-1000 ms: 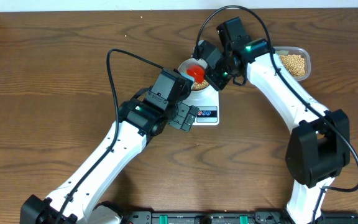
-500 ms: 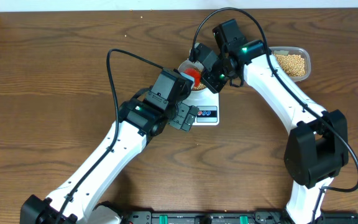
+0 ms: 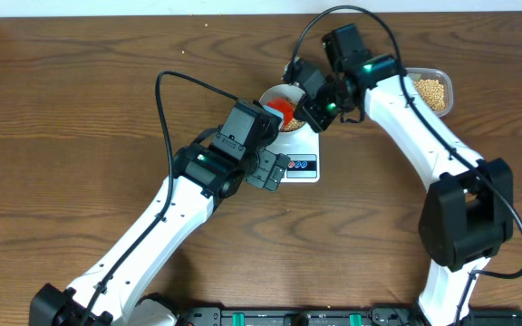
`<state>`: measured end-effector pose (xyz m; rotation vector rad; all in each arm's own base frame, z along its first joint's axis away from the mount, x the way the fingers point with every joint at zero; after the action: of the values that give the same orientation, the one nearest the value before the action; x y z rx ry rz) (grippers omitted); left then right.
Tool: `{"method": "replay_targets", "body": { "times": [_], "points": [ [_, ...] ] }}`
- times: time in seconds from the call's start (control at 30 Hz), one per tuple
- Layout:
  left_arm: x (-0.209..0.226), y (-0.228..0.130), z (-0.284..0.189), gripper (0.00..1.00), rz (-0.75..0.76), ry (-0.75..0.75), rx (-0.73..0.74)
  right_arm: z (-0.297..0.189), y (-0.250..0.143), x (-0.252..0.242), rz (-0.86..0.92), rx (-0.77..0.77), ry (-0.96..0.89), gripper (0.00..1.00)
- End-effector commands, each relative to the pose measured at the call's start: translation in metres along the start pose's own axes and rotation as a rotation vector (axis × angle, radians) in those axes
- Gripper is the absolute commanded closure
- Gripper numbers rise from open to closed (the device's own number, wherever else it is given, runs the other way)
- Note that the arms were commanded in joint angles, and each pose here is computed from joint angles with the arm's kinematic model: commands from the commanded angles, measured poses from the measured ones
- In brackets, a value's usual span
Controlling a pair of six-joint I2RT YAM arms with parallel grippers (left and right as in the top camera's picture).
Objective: Scoop item into bowl and weigh 50g on scale
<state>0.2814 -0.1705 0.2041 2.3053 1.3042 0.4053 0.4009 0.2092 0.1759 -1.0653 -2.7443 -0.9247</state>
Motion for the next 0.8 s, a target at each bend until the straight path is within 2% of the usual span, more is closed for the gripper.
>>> {"method": "replay_targets", "body": {
  "times": [0.0, 0.77],
  "points": [
    [0.001, 0.0, 0.0, 0.02, -0.004, 0.004, 0.0, -0.006, 0.003, -0.007, 0.052, -0.049, 0.073, 0.99],
    [0.001, 0.0, 0.0, 0.02, -0.004, 0.004, 0.0, -0.044, 0.014, -0.006, -0.001, -0.143, 0.047, 0.99]
  ]
}}
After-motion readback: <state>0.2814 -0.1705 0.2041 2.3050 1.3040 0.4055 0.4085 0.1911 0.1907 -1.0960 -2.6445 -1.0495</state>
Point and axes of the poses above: each gripper's point midway between its finger pads, its own z axis out along the fingers, its own x axis along the line the jaws close on, y = z × x, the point moved 6 cm from there along -z, back along the fingers, and after that the axes turned 2 degrees about z, right-handed, at the moved point
